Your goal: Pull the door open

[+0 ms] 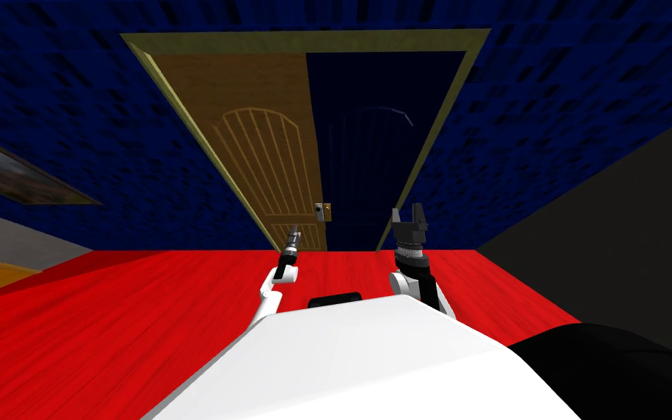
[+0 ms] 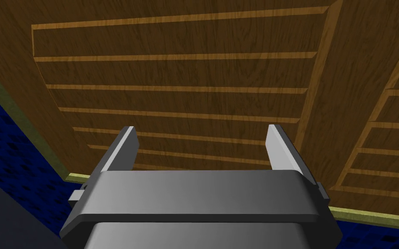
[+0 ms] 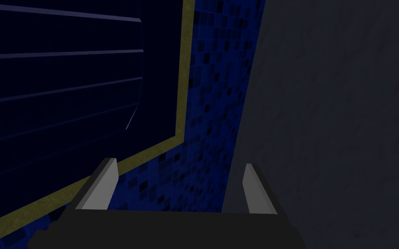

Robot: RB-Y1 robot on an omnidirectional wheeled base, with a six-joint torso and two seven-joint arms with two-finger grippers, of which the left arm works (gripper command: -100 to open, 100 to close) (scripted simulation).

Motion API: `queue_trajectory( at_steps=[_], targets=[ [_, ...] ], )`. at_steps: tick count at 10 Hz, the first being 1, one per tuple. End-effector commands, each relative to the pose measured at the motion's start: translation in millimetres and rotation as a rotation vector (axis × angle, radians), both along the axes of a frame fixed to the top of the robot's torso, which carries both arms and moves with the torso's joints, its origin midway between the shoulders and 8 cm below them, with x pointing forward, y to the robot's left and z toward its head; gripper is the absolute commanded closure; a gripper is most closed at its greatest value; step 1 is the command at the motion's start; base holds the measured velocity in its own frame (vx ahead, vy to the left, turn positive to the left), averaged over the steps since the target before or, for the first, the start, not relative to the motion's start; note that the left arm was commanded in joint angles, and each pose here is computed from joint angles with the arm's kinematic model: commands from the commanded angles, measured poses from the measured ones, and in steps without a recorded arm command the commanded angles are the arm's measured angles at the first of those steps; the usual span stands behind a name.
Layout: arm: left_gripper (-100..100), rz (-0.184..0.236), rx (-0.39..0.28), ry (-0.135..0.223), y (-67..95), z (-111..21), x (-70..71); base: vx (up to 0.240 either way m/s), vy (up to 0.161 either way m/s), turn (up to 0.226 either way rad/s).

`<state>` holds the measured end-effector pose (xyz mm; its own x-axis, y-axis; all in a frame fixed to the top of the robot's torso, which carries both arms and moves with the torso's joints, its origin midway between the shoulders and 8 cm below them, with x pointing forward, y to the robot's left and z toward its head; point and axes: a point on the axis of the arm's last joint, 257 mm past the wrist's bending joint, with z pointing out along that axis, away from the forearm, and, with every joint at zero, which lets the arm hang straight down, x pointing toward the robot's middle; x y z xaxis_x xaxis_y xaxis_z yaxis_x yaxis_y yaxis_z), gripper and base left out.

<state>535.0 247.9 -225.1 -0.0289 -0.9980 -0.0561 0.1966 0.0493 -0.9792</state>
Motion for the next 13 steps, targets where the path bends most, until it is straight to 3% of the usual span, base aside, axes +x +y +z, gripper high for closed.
queue_trajectory(
  at_steps=[1,6,13],
  targets=[
    [-100,-0.002,-0.006,0.023,-0.9,-8.8,4.5,0.099,-0.028,-0.026],
    [-100,-0.011,-0.025,0.106,-5.6,-39.6,20.8,0.124,-0.032,-0.031],
    [-100,-0.021,-0.045,0.190,-13.5,-68.5,36.3,0.132,-0.032,-0.032]
  ],
)
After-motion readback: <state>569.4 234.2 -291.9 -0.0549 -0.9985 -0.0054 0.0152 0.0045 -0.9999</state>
